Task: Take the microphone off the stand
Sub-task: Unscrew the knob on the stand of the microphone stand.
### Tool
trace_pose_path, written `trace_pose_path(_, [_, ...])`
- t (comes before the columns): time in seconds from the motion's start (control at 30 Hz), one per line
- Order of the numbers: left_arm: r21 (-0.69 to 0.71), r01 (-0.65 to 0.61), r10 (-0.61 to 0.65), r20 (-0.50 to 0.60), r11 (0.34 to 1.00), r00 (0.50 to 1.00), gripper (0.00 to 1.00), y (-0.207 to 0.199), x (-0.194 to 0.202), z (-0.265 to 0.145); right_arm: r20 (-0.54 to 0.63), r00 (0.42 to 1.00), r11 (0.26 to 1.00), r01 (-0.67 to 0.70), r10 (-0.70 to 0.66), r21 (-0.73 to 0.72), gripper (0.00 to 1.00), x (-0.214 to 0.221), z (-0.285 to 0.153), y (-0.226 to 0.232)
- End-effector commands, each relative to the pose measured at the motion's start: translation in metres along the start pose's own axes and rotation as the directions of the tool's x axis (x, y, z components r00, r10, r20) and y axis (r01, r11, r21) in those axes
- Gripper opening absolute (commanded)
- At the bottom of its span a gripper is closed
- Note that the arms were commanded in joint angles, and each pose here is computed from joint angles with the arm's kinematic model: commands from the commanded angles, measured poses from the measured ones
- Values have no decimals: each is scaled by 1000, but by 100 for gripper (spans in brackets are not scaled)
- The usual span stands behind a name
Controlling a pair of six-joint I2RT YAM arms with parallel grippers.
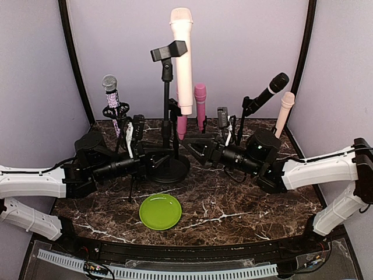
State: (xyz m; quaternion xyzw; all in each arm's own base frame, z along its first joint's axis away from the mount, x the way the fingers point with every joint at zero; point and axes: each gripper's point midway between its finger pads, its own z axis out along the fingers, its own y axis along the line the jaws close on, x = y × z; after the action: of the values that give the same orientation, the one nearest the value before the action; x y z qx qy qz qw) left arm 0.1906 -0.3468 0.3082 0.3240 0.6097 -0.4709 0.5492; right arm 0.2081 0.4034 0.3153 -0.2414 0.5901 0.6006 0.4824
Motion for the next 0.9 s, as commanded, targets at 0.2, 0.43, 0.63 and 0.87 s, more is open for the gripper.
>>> trace_pose_path(0.2, [-68,-44,51,103,997,993,0,6,-32,-8,78,996,983,17,-31,182,80,-14,10,1])
trace_pose_path(0.43, [-72,-37,43,84,997,996,0,8,-27,-5,95,995,992,26,-38,122,78,-15,23,20])
trace_pose_path(0.63, [-65,-37,42,79,997,996,0,7,-26,-4,109,993,994,36,-46,99,76,-19,38,26])
trace_pose_path(0.87, [-58,-33,37,71,998,997,0,7,-24,-3,113,990,997,81,-82,17,69,-23,47,44])
